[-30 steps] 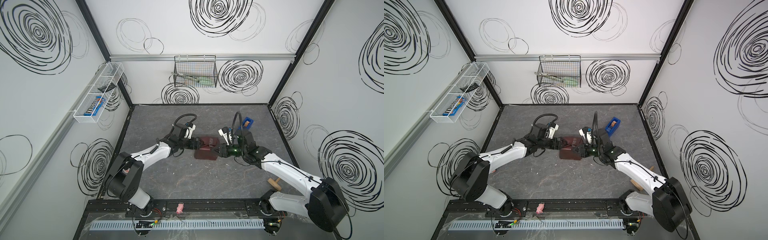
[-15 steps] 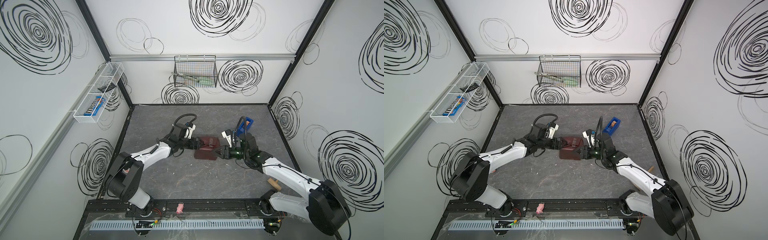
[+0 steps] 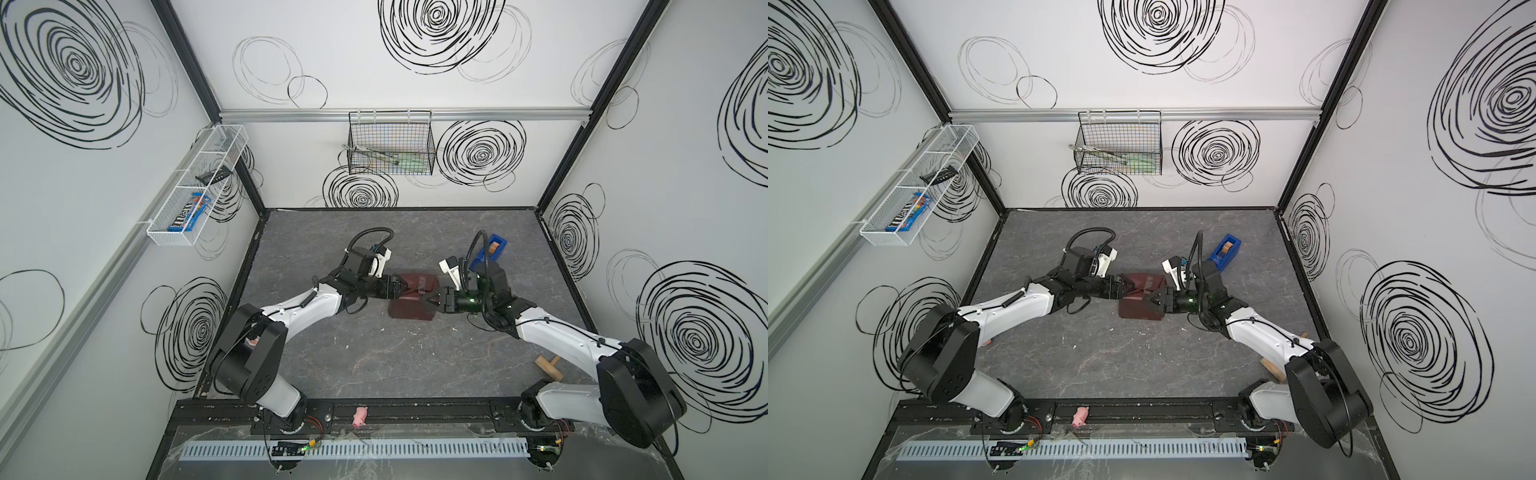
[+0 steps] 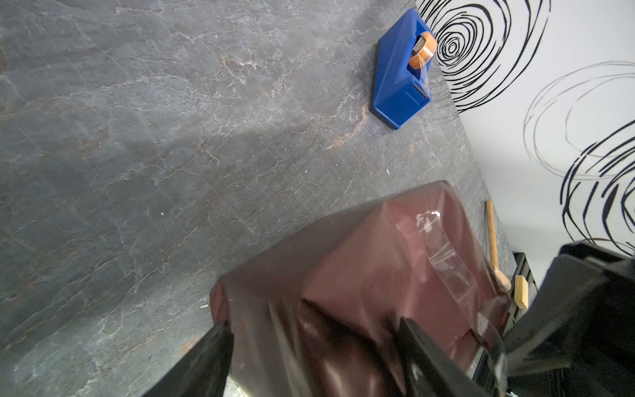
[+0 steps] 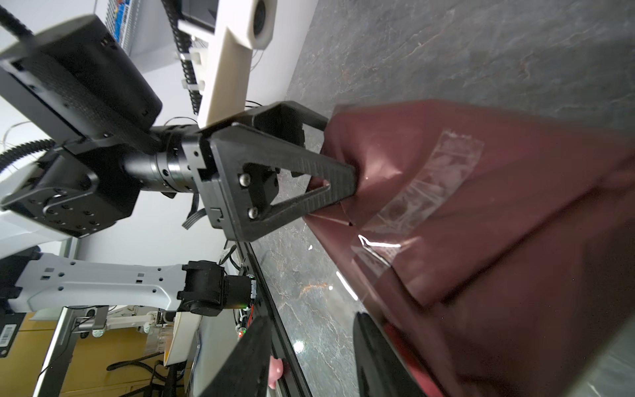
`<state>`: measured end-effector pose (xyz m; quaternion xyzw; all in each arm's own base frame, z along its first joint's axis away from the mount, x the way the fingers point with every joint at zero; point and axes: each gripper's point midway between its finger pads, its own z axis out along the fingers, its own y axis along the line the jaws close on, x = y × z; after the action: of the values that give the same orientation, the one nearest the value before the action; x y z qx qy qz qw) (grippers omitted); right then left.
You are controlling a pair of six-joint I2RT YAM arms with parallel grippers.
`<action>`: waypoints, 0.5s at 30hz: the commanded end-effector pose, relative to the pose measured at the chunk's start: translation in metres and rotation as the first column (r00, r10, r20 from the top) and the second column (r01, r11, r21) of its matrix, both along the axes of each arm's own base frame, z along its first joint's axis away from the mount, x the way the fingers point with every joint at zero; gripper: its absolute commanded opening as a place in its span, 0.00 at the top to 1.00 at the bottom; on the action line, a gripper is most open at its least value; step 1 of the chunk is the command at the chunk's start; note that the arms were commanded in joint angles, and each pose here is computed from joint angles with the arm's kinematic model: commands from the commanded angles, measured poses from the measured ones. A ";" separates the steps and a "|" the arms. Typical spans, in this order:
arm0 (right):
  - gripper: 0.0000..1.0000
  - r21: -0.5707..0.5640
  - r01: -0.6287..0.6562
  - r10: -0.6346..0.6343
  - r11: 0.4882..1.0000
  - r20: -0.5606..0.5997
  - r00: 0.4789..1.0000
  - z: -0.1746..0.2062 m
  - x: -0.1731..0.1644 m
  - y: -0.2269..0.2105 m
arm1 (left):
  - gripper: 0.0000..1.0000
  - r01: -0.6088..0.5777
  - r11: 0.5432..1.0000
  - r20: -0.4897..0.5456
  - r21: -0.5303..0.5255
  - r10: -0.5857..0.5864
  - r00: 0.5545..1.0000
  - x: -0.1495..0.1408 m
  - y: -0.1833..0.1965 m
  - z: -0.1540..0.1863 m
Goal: Wrap a gift box in wrapping paper
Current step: Wrap the gift box with the wrapping paper.
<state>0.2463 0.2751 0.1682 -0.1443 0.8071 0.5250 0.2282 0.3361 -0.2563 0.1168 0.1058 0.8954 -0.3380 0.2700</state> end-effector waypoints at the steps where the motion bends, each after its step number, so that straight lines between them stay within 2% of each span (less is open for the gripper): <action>1: 0.58 0.049 -0.021 0.021 0.999 0.002 1.000 0.004 0.001 0.001 | 0.22 -0.002 0.990 -0.133 0.140 0.020 0.991 -0.024 0.023 -0.043; 15: 0.78 0.093 -0.031 0.035 0.995 -0.044 0.998 -0.004 0.001 0.005 | 0.22 -0.001 0.990 -0.130 0.142 0.020 0.991 -0.024 0.023 -0.043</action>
<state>0.2484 0.2779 0.1583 -0.1284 0.7969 0.5540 0.2038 0.3360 -0.2562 0.1170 0.1059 0.8954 -0.3378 0.2701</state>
